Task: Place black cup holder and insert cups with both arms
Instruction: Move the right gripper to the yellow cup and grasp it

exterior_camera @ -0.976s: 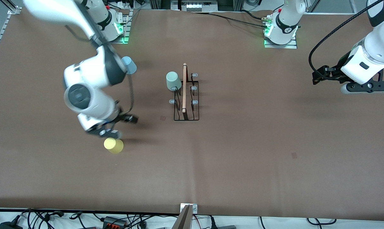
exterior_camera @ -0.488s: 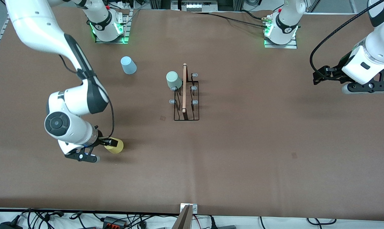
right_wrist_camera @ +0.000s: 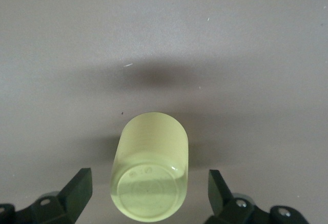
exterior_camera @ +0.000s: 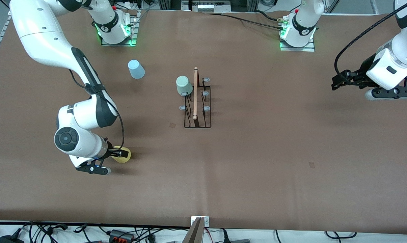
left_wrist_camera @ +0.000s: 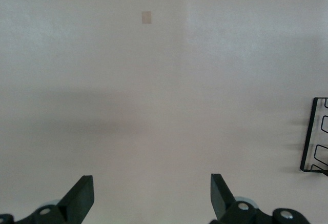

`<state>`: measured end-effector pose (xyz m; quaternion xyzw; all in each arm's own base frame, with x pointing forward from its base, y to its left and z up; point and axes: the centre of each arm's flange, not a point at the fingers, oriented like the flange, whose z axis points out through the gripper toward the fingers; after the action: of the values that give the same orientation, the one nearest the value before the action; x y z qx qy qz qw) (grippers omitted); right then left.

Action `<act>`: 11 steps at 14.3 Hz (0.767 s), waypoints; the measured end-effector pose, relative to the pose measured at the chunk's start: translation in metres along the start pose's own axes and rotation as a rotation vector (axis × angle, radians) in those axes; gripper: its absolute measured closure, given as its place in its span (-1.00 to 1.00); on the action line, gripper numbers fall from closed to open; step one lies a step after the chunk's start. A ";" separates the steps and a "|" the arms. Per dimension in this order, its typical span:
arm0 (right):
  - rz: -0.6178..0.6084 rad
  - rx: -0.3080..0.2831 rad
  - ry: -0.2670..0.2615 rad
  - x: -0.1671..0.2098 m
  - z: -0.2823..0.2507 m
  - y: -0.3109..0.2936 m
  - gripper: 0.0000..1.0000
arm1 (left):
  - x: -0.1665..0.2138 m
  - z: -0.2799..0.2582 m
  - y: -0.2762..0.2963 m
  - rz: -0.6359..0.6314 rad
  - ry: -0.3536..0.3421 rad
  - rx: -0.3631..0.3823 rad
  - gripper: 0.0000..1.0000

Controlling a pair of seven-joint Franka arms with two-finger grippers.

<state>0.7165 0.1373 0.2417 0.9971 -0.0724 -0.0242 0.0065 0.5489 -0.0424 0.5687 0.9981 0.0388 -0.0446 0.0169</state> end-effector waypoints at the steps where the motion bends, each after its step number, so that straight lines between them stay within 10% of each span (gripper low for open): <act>1: -0.016 -0.001 -0.008 0.000 0.004 0.001 -1.00 | 0.000 -0.001 0.001 0.003 0.003 0.000 -1.00; 5: -0.052 -0.004 -0.025 -0.001 0.015 0.003 -0.99 | 0.000 -0.001 0.004 0.007 0.004 0.000 -1.00; 8: -0.056 -0.003 -0.023 0.000 0.014 0.003 -0.37 | 0.000 -0.001 0.000 0.000 0.004 -0.001 -1.00; 11: -0.063 0.002 -0.013 0.001 0.009 0.001 -0.34 | 0.000 -0.002 -0.002 -0.003 0.004 -0.001 -1.00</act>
<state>0.7173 0.1357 0.2328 0.9987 -0.0408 -0.0308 0.0045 0.5494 -0.0405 0.5702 0.9981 0.0405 -0.0426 0.0172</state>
